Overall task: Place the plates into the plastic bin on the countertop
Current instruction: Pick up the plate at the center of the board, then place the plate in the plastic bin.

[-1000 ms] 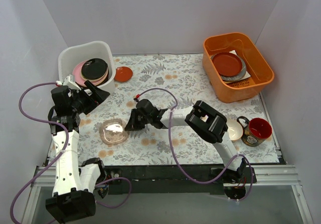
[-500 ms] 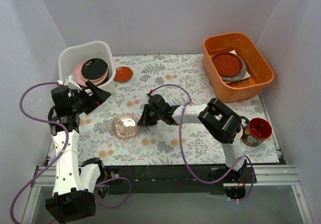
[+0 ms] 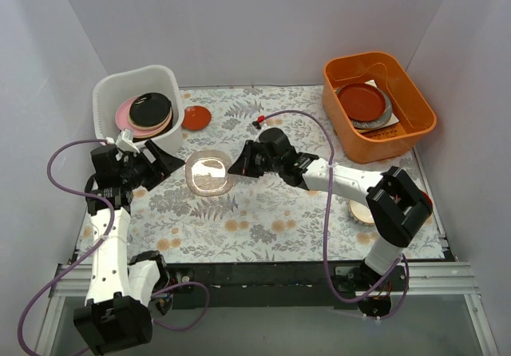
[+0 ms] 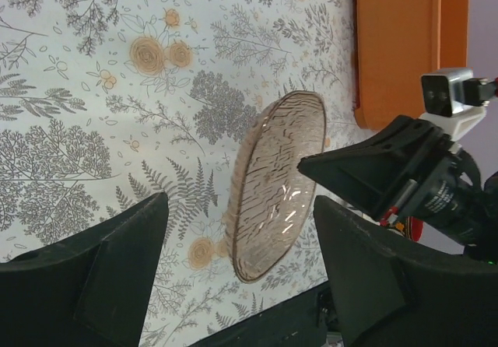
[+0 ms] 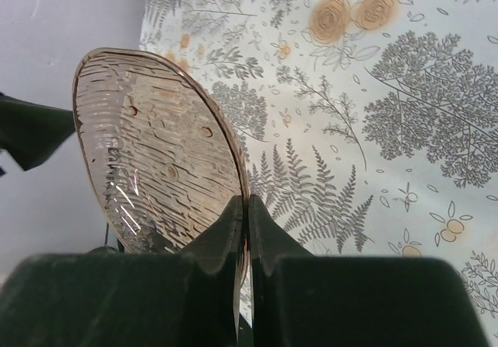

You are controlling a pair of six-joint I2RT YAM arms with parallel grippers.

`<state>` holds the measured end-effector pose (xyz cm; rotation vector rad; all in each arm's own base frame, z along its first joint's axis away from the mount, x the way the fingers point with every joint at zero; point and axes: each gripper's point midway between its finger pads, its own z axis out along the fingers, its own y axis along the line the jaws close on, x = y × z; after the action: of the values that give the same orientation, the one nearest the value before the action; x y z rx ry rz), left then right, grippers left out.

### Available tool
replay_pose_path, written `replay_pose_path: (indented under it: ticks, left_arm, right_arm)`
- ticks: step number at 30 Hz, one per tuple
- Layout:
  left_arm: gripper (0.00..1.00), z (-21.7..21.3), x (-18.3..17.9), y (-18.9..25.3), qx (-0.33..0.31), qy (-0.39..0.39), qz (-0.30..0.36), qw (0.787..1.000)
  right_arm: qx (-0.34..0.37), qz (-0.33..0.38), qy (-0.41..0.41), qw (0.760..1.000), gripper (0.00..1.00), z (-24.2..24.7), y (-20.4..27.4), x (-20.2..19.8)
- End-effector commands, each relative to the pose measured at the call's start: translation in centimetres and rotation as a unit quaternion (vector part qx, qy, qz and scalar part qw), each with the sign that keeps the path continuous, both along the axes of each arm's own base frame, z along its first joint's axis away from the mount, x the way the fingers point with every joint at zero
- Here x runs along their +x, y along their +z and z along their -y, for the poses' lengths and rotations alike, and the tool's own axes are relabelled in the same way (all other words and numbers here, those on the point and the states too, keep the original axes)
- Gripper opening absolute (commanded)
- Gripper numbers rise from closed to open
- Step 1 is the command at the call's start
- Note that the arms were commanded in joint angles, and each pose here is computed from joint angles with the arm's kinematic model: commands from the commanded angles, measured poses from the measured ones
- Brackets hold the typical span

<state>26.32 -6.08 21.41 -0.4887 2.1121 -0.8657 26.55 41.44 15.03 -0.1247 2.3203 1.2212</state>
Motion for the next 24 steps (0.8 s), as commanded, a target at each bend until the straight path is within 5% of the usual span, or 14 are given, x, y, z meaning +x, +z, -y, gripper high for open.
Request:
replay_pose_path:
  ticks: [1,18,21,24]
  left_arm:
    - [0.73,1.0,-0.4,0.3,-0.012,-0.024,0.016,1.000]
    - [0.43,3.9,-1.0,-2.2,-0.025,-0.055,-0.013,0.998]
    - [0.30,4.0,-1.1,-2.6,-0.024,-0.054,-0.015,0.998]
    - [0.05,3.9,-1.0,-2.7,-0.023,-0.050,-0.014,0.998]
  right_arm:
    - [0.029,0.041,0.008,0.999,0.03,-0.3,4.6,0.2]
    - [0.054,0.044,0.033,0.997,0.04,-2.4,6.5,-0.2]
    - [0.056,0.046,0.037,0.997,0.04,-2.5,6.7,-0.3]
    - [0.073,0.054,0.053,0.995,0.07,-2.7,7.0,-0.8]
